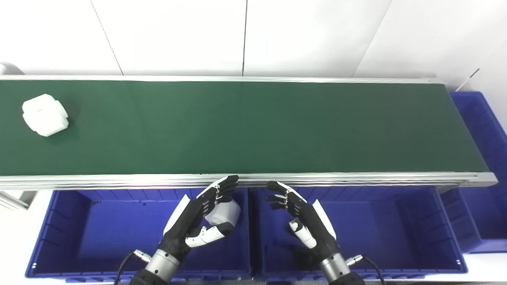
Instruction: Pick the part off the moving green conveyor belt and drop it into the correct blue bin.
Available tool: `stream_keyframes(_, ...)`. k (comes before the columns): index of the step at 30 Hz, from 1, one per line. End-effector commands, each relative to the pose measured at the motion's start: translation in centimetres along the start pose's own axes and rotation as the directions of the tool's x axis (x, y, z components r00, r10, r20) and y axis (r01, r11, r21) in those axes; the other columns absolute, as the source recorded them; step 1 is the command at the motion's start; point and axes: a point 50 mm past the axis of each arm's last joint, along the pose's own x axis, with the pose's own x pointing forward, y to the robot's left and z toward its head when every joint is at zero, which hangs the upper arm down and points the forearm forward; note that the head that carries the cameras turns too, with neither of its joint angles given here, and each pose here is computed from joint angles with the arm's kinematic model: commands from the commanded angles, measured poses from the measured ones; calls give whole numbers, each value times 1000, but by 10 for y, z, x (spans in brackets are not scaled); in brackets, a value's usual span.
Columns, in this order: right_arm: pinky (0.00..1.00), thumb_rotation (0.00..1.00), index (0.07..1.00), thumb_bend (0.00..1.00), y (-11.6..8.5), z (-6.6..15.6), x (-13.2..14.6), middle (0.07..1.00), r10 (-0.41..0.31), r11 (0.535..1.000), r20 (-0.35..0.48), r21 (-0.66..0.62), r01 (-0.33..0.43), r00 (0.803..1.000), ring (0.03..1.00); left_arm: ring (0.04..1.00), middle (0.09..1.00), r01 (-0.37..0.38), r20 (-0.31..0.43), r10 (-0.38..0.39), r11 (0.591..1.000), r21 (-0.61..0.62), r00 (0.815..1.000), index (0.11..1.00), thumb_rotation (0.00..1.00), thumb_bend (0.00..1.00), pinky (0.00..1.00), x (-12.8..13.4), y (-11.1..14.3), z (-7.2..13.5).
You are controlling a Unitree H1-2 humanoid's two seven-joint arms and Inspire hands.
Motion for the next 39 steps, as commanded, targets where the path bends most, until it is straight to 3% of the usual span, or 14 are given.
stream_keyframes(1,723,1000,853,920,-2,9,4,865,-10,1000,73,3,9,997,784,876,883,6,50,-7,1000,15,999,871,705,786,811,5,2,7)
stream_keyframes(14,715,1000,859,932,-3,2,0,829,2,1000,52,-6,-2,999,770,875,881,9,33,-9,1000,1,999,871,672,783,816,4,-3,0)
stream_keyframes(21,705,1000,846,939,-5,-3,4,865,0,1000,45,-7,0,999,771,878,884,12,32,-12,1000,6,999,863,665,769,822,6,-4,-3)
stream_keyframes(39,721,1000,860,903,-27,-28,7,872,16,1000,-34,8,-16,999,774,865,880,16,24,-17,1000,6,1000,868,623,744,803,28,-20,-29)
